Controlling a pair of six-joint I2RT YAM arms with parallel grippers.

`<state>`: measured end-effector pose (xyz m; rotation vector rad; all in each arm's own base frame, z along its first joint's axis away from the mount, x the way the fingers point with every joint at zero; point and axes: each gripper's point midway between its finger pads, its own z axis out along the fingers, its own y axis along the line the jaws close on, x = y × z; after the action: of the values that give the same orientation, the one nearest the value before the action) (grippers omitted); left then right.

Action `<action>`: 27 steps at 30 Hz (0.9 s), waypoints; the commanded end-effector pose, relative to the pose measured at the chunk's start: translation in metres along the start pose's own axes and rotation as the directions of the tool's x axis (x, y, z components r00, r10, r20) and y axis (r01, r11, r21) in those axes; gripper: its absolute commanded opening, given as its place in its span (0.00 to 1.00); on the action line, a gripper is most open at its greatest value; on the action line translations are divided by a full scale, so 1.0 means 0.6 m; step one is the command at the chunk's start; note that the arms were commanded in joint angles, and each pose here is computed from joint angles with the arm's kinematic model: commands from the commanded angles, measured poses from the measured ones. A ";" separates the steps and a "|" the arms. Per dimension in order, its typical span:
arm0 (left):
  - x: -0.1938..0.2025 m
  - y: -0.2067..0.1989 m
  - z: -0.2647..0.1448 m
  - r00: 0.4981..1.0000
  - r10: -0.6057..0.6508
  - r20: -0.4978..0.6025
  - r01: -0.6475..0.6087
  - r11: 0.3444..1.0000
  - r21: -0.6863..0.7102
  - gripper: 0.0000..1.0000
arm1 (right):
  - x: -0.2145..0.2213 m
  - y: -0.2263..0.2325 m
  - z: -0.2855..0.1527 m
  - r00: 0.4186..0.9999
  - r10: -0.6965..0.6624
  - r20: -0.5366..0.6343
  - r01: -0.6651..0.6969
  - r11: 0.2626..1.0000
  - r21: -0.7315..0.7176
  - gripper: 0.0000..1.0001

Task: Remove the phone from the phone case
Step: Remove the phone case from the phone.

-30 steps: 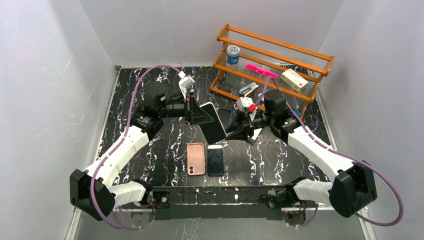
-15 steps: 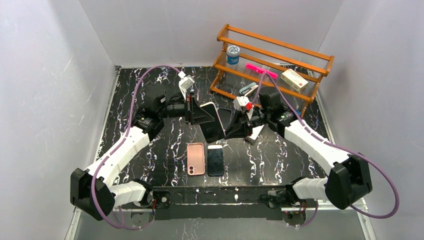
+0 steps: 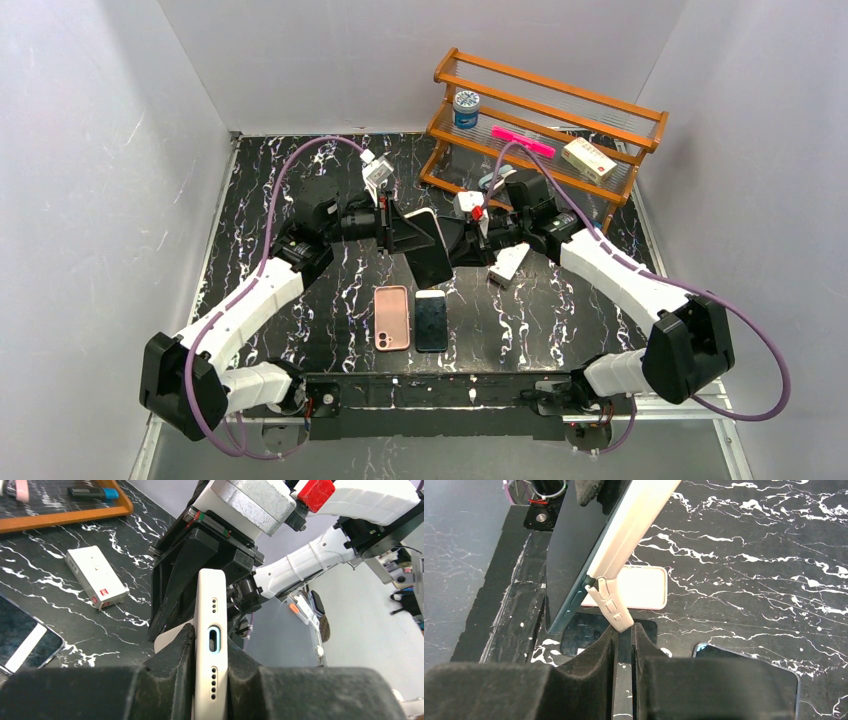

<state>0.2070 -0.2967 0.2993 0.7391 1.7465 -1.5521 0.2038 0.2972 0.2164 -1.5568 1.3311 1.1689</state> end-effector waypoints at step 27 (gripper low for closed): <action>-0.068 0.061 -0.065 0.914 -0.138 0.382 0.221 0.958 -0.184 0.00 | -0.114 0.011 -0.086 0.696 0.390 0.602 -0.620 0.749 0.232 0.73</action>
<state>0.2630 -0.2489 0.2620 0.1831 1.8931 -1.3294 0.2021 0.2650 0.2597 -0.7330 1.5683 1.1933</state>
